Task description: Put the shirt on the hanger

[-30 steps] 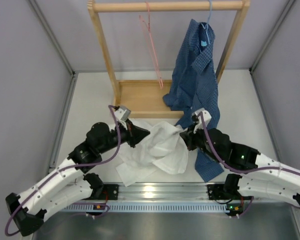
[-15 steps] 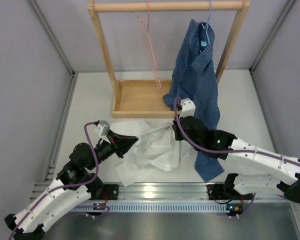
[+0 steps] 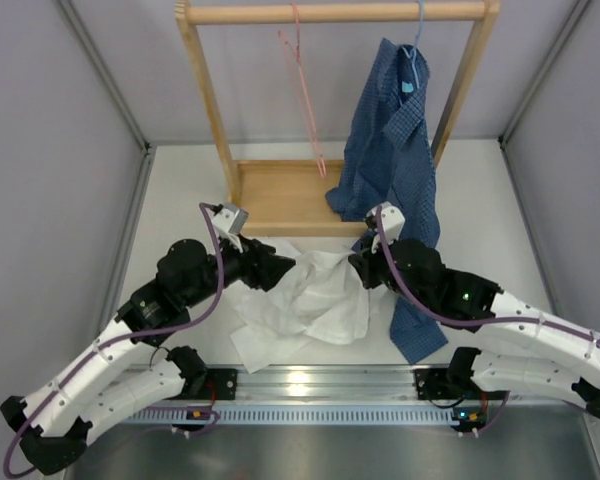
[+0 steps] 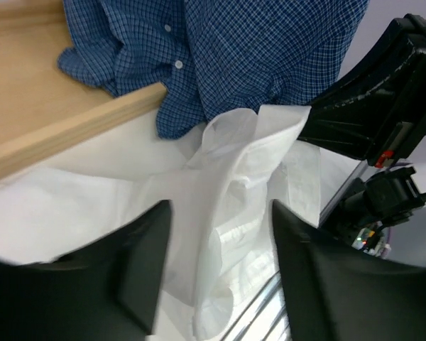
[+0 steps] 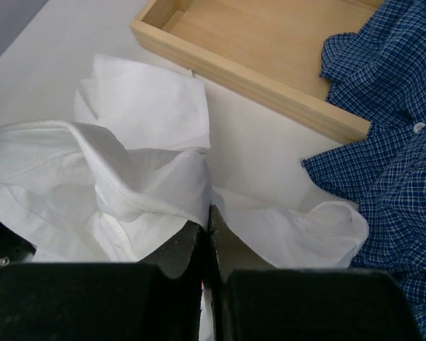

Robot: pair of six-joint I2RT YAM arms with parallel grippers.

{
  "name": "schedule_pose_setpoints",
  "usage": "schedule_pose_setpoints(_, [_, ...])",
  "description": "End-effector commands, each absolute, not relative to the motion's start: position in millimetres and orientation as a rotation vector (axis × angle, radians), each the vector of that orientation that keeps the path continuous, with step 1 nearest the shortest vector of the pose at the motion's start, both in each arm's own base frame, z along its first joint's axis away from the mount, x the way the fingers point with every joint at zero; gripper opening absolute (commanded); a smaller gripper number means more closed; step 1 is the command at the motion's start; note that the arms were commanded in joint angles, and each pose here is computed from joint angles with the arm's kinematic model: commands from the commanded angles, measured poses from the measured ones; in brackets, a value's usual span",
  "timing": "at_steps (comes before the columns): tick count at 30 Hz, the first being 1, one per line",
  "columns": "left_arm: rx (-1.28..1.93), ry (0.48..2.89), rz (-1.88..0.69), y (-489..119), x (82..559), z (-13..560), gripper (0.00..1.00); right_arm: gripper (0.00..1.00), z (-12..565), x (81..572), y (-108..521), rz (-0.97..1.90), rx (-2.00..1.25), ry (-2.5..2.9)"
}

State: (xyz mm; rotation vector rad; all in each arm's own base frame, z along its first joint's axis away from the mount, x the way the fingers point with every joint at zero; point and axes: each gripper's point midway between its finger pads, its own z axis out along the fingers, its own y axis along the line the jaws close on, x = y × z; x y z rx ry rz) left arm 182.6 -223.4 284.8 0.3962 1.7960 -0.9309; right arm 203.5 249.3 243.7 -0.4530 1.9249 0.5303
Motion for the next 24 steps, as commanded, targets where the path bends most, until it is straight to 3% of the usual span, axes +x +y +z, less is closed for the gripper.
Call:
schedule_pose_setpoints(1, [0.482, 1.787, -0.893, -223, 181, 302, 0.70, 0.00, 268, 197, 257, 0.637, -0.494, 1.837])
schedule_pose_setpoints(4, [0.556, 1.771, -0.872, -226, 180, 310, 0.84, 0.00, 276, 189, 251, 0.663, -0.513, 1.822])
schedule_pose_setpoints(10, [0.593, 1.737, -0.787, -218, 185, 326, 0.98, 0.00, 287, 179, 239, 0.685, -0.531, 1.775])
schedule_pose_setpoints(17, [0.694, 1.688, -0.760, -222, 185, 337, 0.98, 0.00, 297, 168, 231, 0.714, -0.580, 1.731])
schedule_pose_setpoints(24, [1.025, 1.727, -0.968, -265, 158, 317, 0.98, 0.00, 312, 155, 221, 0.749, -0.614, 1.672])
